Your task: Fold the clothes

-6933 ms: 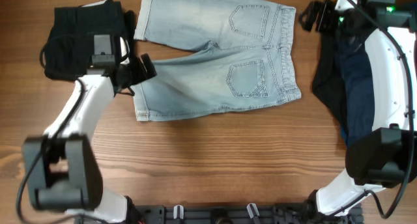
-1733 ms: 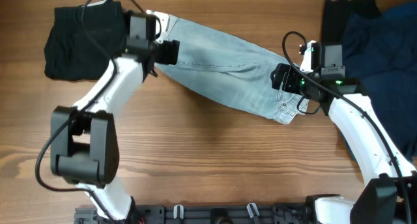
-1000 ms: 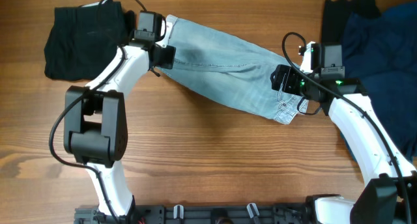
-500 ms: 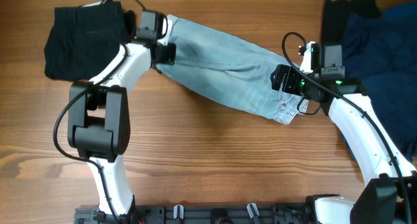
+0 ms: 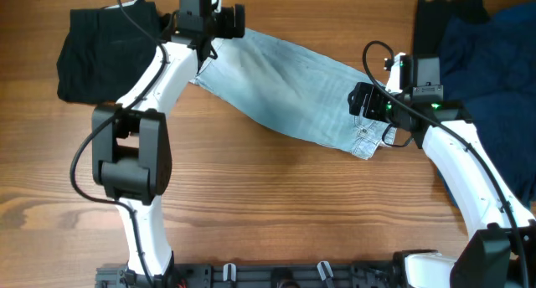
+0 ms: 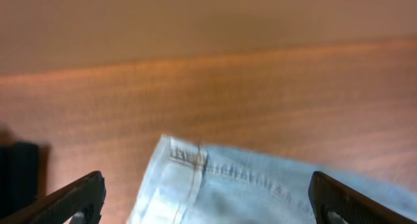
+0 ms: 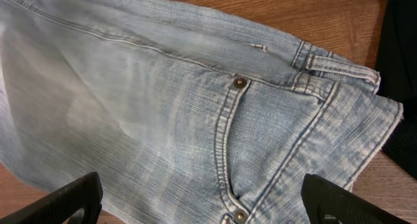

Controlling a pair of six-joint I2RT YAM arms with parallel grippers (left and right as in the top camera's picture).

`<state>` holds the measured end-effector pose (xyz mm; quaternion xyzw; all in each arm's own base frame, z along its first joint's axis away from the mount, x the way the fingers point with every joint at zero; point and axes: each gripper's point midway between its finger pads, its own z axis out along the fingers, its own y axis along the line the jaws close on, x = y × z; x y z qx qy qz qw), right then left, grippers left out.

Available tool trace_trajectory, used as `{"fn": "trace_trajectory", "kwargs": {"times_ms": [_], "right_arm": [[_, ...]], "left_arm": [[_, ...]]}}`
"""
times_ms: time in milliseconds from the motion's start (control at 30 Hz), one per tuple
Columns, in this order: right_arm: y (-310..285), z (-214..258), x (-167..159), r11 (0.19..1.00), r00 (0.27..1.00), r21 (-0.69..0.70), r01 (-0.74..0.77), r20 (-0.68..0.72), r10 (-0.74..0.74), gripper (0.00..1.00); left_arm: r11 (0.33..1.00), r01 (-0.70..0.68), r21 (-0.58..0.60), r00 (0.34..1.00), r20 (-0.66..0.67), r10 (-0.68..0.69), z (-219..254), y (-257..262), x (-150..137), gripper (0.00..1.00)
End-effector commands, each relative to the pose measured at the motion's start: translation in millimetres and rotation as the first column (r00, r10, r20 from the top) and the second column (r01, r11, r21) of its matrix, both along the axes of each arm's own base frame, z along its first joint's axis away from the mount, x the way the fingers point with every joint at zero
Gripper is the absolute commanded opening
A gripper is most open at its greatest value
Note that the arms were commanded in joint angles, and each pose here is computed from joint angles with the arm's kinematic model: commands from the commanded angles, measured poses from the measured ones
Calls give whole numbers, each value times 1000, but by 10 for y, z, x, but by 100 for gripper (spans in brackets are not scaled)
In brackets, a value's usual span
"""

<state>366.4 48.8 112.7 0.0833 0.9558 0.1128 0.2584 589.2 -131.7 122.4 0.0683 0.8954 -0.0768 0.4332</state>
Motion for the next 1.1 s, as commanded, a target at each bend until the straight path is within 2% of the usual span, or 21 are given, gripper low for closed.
{"fn": "trace_trajectory", "kwargs": {"times_ms": [0, 133, 267, 400, 467, 733, 767, 833, 1067], "right_arm": [[-14, 58, 77, 1000, 1000, -14, -4, 22, 4, 98], [-134, -5, 10, 995, 996, -39, 89, -22, -90, 99], [-474, -170, -196, 950, 940, -59, 308, -138, -313, 99], [-710, -259, -272, 912, 894, -12, 411, -191, -405, 98], [-757, -305, -240, 905, 889, 22, 426, -196, -413, 89], [-718, -671, 8, 881, 879, 97, 464, -179, -443, 70], [-719, -700, 15, 881, 878, 96, 464, -183, -443, 65], [-732, -736, 66, 880, 879, 96, 465, -171, -446, 43], [-771, -549, 392, 882, 893, 150, 447, -28, -448, 16]], "left_arm": [[1000, 5, 5, 997, -74, -4, -160, -35, -97, 100], [999, 19, 25, 978, -208, -14, -235, -10, -409, 100], [998, 38, 48, 944, -331, -20, -402, -16, -685, 100], [998, 40, 55, 930, -368, -17, -454, -2, -768, 100], [998, 41, 55, 930, -367, -18, -453, -2, -768, 100], [998, 40, 58, 926, -377, -15, -466, 10, -788, 100], [998, 40, 58, 925, -379, -15, -469, 13, -791, 100], [997, 40, 61, 923, -385, -13, -479, 20, -806, 100], [997, 40, 61, 922, -387, -13, -482, 21, -811, 100]]}}
